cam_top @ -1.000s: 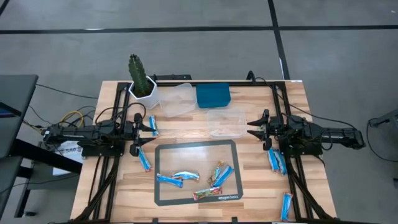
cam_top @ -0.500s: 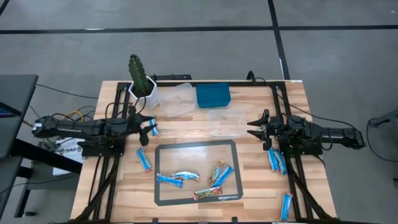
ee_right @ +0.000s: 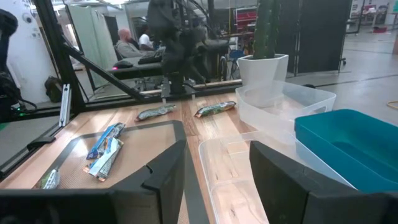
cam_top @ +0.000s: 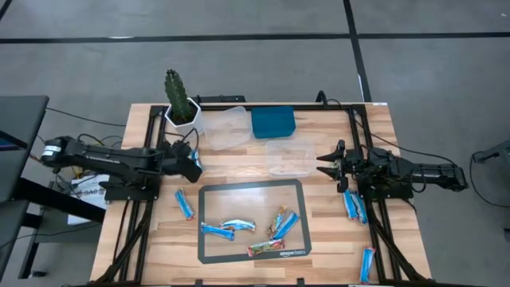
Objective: Pick and place Granola Bars by type
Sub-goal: Put the yellow granola bar into the top transparent bin
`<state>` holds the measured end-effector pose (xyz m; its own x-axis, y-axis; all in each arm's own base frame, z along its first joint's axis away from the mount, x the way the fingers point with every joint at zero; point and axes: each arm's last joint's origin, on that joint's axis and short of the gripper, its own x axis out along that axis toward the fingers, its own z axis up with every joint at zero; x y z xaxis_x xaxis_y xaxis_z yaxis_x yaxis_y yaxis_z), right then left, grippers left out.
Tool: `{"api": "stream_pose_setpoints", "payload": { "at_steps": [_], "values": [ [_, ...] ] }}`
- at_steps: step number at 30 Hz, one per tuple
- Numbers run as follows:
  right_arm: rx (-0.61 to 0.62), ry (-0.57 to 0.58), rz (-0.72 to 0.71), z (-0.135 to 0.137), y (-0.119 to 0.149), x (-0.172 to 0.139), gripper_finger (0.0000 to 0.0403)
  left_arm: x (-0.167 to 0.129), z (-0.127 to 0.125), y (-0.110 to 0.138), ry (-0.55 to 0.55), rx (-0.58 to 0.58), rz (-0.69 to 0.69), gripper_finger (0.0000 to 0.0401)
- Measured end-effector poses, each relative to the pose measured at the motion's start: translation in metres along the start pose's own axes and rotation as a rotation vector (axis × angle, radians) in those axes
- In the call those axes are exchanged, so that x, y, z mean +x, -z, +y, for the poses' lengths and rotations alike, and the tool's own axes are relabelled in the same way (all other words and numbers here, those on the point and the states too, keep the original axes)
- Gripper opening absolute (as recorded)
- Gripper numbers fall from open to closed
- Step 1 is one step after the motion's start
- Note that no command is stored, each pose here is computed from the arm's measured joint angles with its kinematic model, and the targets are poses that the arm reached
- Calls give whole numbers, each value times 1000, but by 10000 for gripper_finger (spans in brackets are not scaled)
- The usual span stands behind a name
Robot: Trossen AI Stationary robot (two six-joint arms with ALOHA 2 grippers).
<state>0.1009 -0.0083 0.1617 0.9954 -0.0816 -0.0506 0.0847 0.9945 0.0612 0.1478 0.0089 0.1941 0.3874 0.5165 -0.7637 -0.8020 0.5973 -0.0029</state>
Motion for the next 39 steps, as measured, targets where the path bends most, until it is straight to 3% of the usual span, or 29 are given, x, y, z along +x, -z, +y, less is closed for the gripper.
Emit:
{"api": "stream_pose_setpoints", "payload": {
  "at_steps": [5, 20, 34, 39],
  "values": [
    [0, 0, 0, 0, 0, 0, 170, 14, -6, 8, -73, -98, 96, 168],
    [0, 0, 0, 0, 0, 0, 170, 48, -10, 5, -212, -336, 147, 161],
    [0, 0, 0, 0, 0, 0, 170, 69, -11, -4, -204, -358, 148, 250],
    [0, 0, 0, 0, 0, 0, 170, 71, -9, -4, -211, -370, 170, 260]
  ]
}}
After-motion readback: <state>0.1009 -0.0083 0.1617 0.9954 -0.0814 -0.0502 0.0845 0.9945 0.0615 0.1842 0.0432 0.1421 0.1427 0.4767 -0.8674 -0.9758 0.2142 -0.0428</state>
